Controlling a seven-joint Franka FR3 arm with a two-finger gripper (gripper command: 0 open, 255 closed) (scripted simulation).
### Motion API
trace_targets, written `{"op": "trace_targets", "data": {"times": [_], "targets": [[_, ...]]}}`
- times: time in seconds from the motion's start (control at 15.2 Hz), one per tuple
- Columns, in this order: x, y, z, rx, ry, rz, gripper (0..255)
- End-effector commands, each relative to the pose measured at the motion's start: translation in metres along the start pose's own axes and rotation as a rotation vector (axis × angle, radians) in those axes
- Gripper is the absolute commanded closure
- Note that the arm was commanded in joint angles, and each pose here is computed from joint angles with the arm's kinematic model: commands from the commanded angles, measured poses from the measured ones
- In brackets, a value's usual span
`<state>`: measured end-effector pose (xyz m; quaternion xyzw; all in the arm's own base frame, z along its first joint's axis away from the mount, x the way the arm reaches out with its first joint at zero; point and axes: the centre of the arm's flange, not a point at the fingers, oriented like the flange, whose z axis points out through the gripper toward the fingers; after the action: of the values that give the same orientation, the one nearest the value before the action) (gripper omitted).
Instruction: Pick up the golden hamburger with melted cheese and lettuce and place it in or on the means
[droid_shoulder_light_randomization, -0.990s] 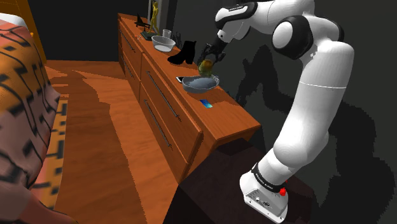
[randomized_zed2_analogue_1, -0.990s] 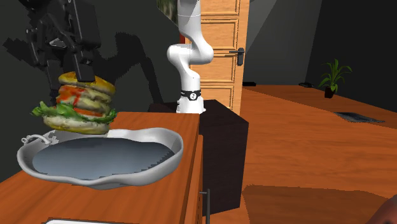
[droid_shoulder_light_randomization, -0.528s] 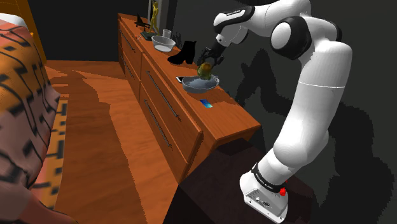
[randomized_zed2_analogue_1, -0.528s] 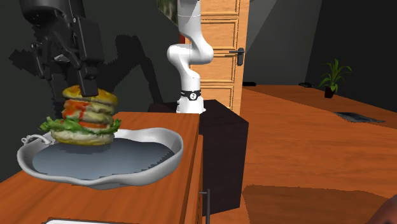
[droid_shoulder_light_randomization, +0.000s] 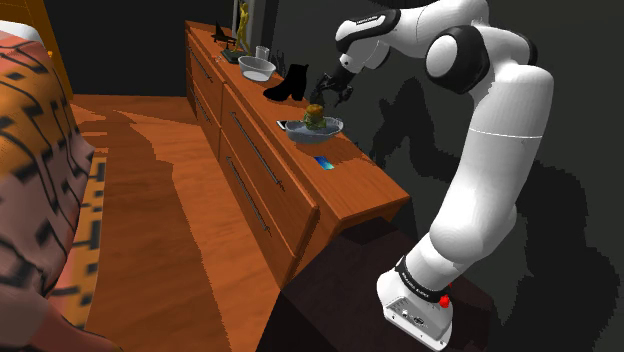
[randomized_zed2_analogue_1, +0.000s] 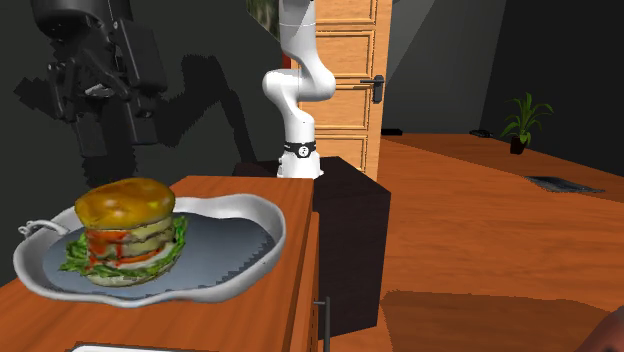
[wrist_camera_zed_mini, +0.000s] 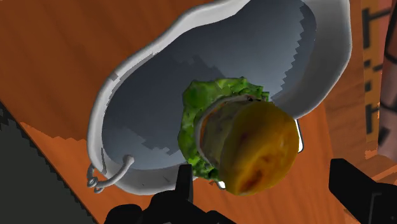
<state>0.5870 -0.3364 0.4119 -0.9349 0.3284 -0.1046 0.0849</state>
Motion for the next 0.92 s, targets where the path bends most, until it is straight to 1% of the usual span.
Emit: {"op": "trace_targets", "data": {"times": [0.0,0.07,0.33,0.86], "targets": [[0.0,0.0,0.0,0.0,0.0,0.0,0],[0.0,0.0,0.0,0.0,0.0,0.0,0],[0.0,0.0,-0.05,0.0,0.0,0.0,0],[0.0,0.0,-0.05,0.0,0.0,0.0,0]]}}
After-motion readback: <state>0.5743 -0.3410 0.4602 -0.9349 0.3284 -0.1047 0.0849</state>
